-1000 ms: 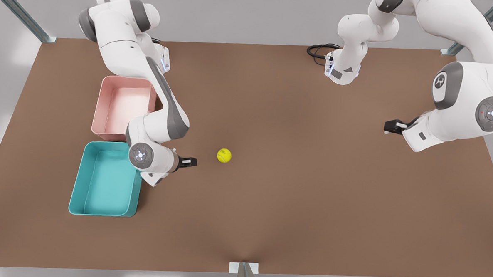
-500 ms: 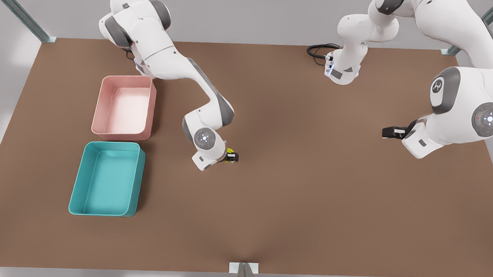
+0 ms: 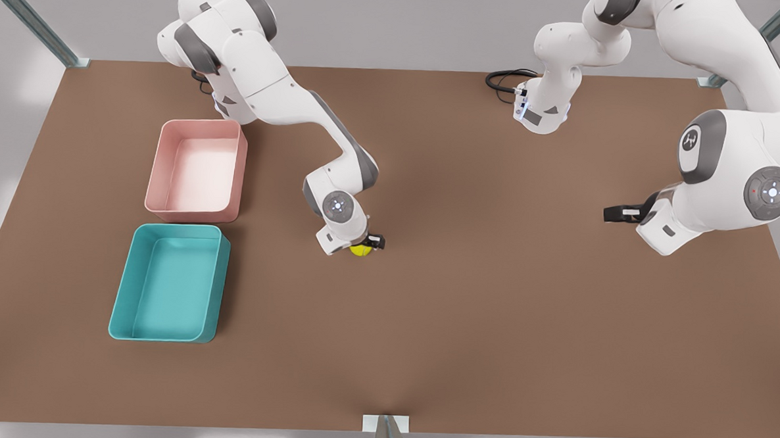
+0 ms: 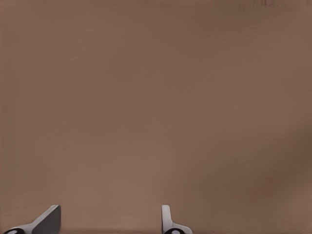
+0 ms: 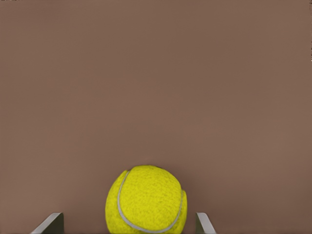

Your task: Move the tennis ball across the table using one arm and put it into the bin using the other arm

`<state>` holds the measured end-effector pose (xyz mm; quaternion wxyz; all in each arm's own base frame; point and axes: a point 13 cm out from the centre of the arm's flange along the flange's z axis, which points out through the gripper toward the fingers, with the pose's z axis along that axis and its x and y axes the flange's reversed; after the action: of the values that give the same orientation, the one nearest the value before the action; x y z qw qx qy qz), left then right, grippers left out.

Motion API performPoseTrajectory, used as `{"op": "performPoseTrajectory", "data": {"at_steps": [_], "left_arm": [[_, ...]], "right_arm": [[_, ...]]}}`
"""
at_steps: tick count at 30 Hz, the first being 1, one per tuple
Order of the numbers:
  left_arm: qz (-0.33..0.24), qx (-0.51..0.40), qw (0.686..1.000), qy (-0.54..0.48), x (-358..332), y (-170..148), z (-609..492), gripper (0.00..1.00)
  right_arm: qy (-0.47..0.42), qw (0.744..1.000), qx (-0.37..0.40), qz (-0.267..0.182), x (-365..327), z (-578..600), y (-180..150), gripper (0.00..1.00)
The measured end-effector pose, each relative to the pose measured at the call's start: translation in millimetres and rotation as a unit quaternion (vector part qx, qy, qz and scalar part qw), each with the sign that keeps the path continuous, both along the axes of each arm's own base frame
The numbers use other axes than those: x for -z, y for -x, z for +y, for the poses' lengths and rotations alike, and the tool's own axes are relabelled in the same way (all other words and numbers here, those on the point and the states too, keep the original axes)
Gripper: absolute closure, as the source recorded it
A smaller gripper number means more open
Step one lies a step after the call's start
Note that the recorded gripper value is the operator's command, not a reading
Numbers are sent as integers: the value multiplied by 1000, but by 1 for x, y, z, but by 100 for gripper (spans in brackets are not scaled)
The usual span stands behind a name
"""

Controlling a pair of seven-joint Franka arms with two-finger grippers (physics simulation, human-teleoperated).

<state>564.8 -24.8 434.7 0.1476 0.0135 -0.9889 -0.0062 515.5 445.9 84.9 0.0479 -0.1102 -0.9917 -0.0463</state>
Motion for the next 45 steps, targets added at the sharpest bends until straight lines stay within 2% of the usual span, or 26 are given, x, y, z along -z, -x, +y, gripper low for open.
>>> {"op": "performPoseTrajectory", "data": {"at_steps": [18, 19, 20, 23, 25, 29, 33, 38, 42, 43, 44, 45], "left_arm": [[0, -19, 1000, -5, 4, -3, 0, 0], [0, -19, 1000, -5, 4, -3, 0, 0], [-1, -20, 1000, -6, 4, -3, 0, 0], [0, -22, 1000, -6, 5, -3, 0, 0], [1, -23, 1000, -7, 6, -4, 0, 0], [1, -24, 1000, -7, 8, -4, 0, 0], [0, -25, 1000, -7, 8, -5, 0, 0], [-1, -27, 1000, -7, 9, -6, 0, 0], [2, -27, 1000, -7, 12, -7, -1, 0], [2, -27, 1000, -7, 12, -7, -1, 0], [2, -27, 1000, -7, 12, -7, -2, 0], [2, -27, 1000, -7, 12, -7, -3, 0]], "right_arm": [[13, 999, 34, 0, 56, -8, 15, 0], [12, 999, 36, -2, 56, -7, 13, 16], [10, 999, 38, -4, 55, -7, 12, 26], [5, 999, 42, -8, 52, -6, 7, 36], [2, 999, 45, -11, 47, -7, 2, 37], [-18, 997, 71, -33, 8, -27, -35, 37], [-34, 990, 118, -64, -46, -99, -99, 37], [20, 986, 136, -96, -92, -277, -168, 36], [66, 982, 149, -91, -93, -448, -185, 36], [72, 983, 142, -88, -93, -473, -185, 34], [78, 985, 130, -85, -92, -491, -183, 0], [83, 986, 116, -81, -91, -502, -180, 0]]}}
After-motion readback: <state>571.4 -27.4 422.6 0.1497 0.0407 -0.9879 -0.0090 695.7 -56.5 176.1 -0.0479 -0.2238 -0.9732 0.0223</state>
